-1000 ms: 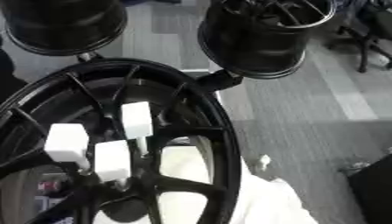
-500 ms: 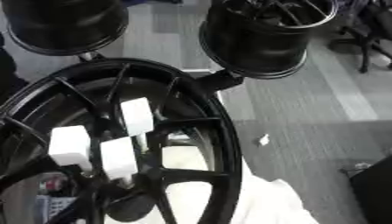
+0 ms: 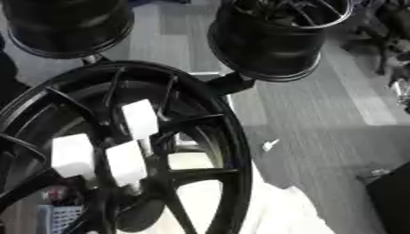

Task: Pull the pin out of the wheel hub.

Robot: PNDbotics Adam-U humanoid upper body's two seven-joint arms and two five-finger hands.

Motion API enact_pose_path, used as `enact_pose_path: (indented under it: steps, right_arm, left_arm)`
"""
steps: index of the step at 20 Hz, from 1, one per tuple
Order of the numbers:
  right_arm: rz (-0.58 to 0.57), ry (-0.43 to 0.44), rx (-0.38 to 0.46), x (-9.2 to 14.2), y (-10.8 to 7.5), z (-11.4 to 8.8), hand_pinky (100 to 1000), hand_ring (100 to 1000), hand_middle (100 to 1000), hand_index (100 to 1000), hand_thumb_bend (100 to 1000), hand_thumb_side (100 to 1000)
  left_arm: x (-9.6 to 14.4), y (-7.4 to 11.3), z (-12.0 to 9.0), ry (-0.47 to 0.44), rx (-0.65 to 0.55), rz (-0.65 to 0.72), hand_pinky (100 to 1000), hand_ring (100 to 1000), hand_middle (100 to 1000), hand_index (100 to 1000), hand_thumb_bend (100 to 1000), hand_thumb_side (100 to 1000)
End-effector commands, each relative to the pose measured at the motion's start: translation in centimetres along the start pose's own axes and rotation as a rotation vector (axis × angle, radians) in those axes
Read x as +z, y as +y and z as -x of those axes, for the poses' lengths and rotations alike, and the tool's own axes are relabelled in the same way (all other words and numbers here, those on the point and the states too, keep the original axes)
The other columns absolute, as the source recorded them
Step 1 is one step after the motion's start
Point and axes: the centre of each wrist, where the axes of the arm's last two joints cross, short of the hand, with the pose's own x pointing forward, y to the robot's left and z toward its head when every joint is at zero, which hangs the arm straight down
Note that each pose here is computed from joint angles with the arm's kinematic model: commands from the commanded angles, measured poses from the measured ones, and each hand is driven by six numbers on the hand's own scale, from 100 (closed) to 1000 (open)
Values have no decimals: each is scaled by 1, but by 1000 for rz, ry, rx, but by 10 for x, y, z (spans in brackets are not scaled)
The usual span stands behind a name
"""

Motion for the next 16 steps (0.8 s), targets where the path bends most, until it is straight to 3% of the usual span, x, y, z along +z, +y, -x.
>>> enact_pose_path:
  steps: [1,7,16]
  right_arm:
    - [11,-71,-23,-4,1,-9,807,695,595,757,100,444]
    - [27,-104,-75,-6,7,-11,800,687,589,753,100,456]
    - [41,-108,-91,-5,8,-10,797,687,588,753,100,462]
  left_arm:
    - [-3,-1,-10,-42,0,11,808,697,605,804,100,685]
    - [-4,-3,-17,-66,2,21,808,698,605,804,100,674]
    - [-3,-4,-22,-85,2,26,808,698,605,803,100,664]
